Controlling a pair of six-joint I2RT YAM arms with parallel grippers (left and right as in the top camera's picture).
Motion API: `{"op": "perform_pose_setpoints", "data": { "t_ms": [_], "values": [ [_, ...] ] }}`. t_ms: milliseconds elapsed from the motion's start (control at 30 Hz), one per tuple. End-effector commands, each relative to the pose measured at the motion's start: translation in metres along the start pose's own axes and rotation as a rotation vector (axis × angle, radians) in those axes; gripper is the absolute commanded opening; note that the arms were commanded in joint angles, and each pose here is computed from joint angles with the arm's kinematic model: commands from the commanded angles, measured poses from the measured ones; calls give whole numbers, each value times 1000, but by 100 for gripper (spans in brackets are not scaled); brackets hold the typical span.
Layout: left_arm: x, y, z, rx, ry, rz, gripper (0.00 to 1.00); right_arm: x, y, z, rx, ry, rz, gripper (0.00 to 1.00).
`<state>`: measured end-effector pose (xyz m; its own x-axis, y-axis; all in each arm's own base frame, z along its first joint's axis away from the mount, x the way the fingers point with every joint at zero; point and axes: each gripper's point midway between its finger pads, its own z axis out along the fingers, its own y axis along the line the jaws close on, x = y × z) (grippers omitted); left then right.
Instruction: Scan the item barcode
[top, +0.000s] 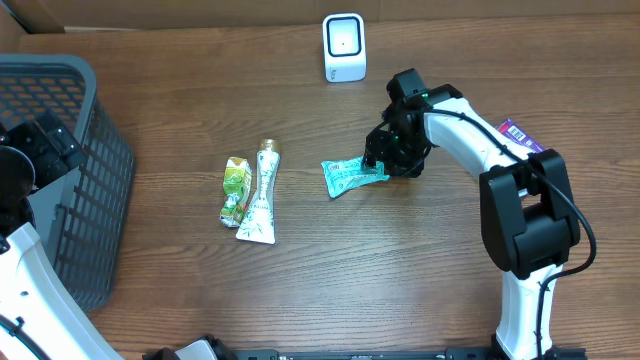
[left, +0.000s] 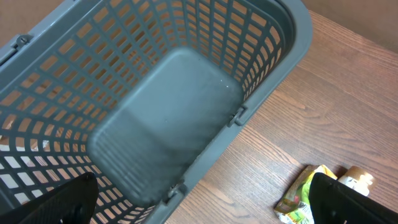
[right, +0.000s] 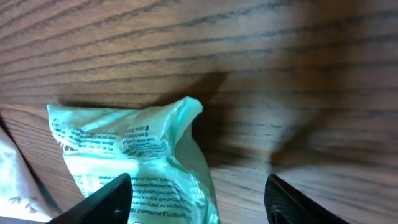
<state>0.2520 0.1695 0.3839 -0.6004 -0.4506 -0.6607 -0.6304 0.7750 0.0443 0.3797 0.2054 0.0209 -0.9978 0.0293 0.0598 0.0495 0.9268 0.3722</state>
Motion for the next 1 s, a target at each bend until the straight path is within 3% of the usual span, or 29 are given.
{"op": "perform_pose_setpoints", "data": {
  "t_ms": [0,133,300,400,500,600,633,700,967],
  "values": [
    [-3,2,-3,-8,-14,-13,100,-1,3,-6,-37,-6,-157,70],
    [-3,2,-3,-8,-14,-13,100,0,7,-2,-117,11,-349,72],
    [-3,2,-3,-8,-14,-13,100,1,14,8,-231,31,-402,67],
    [-3,2,-3,-8,-14,-13,100,4,24,18,-334,59,-391,50],
    [-3,2,-3,-8,-14,-13,100,8,33,26,-415,76,-383,45],
    [-3,2,-3,-8,-14,-13,100,9,34,32,-434,85,-379,34],
    [-3,2,-3,-8,-14,-13,99,8,35,32,-435,84,-380,28],
    [-3,2,-3,-8,-14,-13,100,8,35,32,-435,80,-383,4],
    [-3,2,-3,-8,-14,-13,100,-14,47,-1,-503,7,-356,4]
  ]
}}
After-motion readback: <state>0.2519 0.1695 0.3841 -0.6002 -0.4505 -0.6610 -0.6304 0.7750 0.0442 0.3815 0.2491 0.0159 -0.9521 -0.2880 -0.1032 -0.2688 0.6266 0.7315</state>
